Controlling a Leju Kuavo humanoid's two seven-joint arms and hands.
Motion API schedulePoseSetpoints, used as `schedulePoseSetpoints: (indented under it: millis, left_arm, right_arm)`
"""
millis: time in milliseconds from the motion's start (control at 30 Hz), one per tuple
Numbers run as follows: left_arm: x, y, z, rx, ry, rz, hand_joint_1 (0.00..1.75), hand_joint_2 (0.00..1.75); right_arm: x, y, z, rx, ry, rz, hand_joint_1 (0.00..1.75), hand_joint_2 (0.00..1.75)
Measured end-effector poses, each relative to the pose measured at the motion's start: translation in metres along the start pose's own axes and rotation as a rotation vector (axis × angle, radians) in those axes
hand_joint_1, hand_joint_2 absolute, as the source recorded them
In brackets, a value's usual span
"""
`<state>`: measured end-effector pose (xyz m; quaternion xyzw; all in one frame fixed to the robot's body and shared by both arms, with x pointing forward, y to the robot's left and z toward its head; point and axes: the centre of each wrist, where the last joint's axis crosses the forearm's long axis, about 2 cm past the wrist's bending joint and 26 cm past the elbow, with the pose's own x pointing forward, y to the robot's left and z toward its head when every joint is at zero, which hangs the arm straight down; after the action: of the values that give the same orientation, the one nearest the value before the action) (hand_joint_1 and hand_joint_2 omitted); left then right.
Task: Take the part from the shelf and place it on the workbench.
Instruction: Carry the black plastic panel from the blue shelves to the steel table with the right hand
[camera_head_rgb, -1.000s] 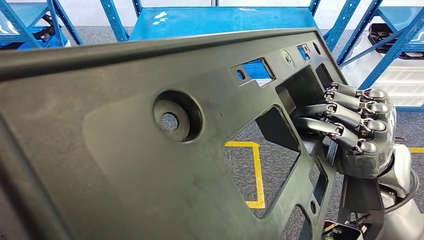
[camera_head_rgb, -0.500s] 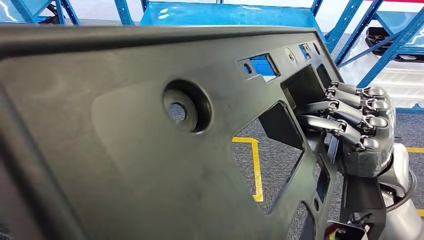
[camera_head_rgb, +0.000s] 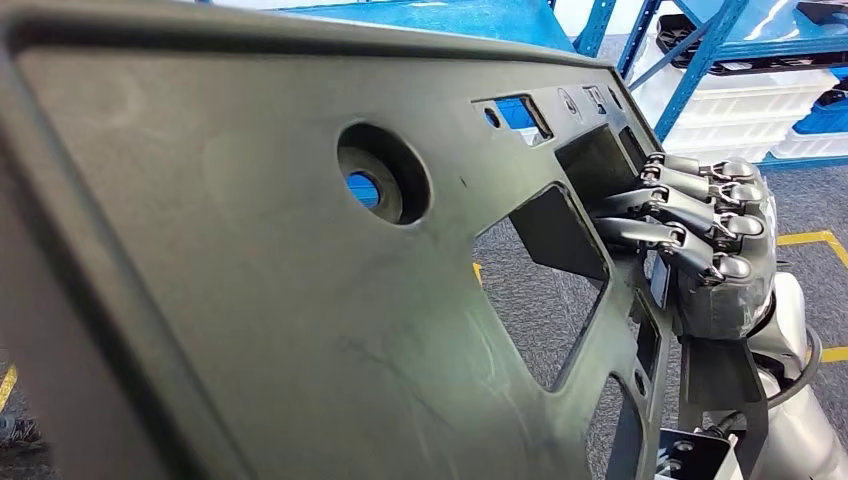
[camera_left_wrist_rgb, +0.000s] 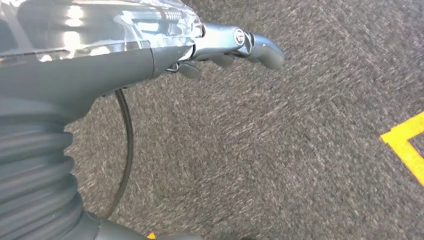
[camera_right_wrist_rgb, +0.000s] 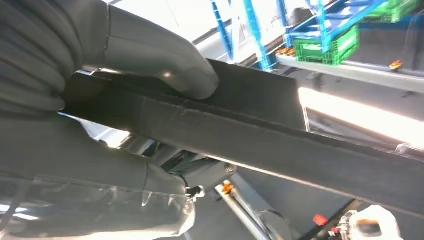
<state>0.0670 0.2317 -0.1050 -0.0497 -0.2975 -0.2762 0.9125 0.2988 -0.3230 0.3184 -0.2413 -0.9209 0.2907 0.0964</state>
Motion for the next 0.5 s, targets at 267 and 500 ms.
schedulePoseSetpoints:
  millis: [267, 500]
  left_arm:
    - [-0.001, 0.0, 0.0005, 0.006, -0.005, 0.005, 0.0, 1.75]
    - [0.0008, -0.0017, -0.0002, 0.009, -0.014, 0.008, 0.0, 1.75]
  right_arm:
    - [0.0025, 0.0037, -0.0003, -0.002, -0.002, 0.004, 1.75, 1.75]
    - [0.0052, 0.0055, 0.0062, -0.006, 0.005, 0.023, 1.75, 1.75]
